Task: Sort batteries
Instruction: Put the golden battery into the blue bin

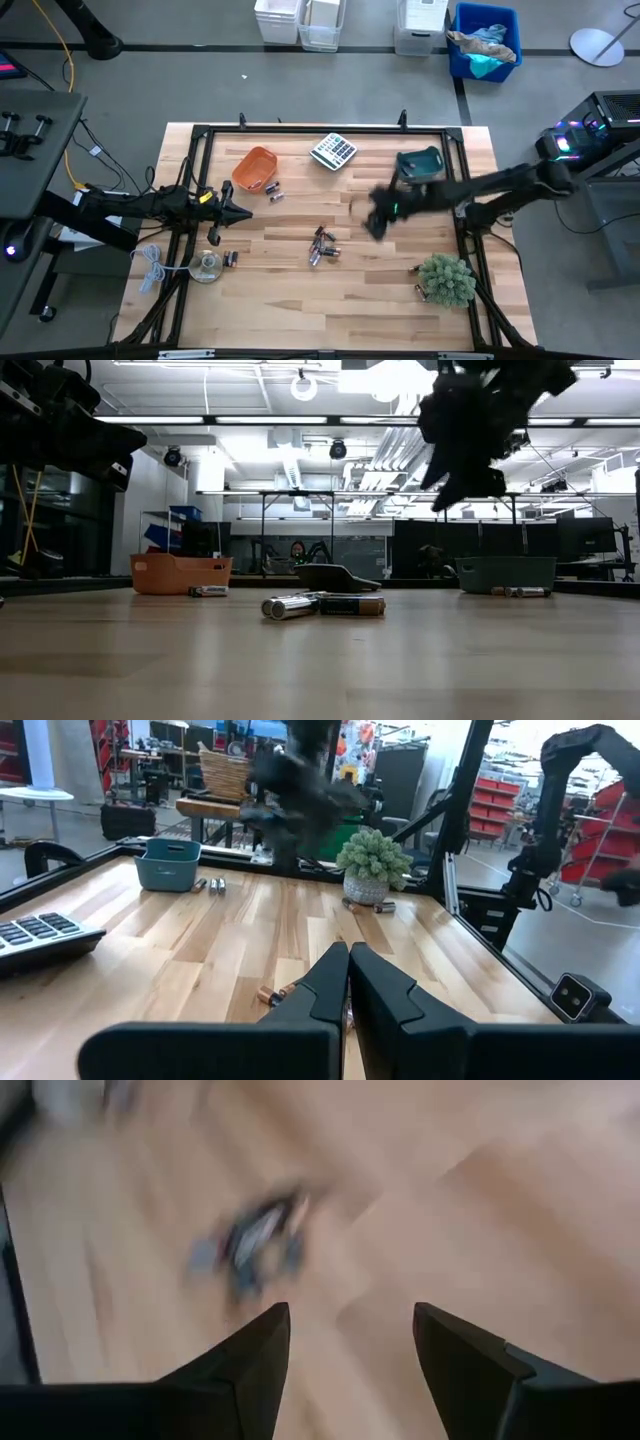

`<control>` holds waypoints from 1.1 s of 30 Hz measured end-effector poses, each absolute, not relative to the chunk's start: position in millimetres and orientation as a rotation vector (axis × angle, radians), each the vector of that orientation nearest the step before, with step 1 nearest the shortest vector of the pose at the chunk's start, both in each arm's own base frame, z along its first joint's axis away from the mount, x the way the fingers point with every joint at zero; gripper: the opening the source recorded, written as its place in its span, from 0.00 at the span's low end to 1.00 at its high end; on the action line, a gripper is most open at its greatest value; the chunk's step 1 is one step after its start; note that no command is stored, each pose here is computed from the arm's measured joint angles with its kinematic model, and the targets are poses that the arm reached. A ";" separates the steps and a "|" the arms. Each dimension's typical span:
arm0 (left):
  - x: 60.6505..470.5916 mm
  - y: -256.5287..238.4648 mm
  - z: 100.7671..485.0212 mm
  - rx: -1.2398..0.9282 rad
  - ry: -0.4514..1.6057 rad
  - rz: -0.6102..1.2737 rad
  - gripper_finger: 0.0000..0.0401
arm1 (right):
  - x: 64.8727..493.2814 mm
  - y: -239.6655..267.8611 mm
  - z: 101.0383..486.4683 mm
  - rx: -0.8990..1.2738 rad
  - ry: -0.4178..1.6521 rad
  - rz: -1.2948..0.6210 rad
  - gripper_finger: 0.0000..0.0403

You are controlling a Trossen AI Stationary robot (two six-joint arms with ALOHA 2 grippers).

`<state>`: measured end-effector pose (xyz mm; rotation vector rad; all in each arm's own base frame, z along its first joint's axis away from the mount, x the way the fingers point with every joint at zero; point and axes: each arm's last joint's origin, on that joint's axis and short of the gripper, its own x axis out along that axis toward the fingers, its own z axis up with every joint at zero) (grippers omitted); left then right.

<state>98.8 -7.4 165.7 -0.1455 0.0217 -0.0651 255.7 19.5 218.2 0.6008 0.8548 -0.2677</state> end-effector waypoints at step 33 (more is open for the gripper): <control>98.8 -7.4 165.7 -0.145 0.022 -0.065 0.01 | 360.8 76.7 139.7 -0.054 1.101 -0.007 0.41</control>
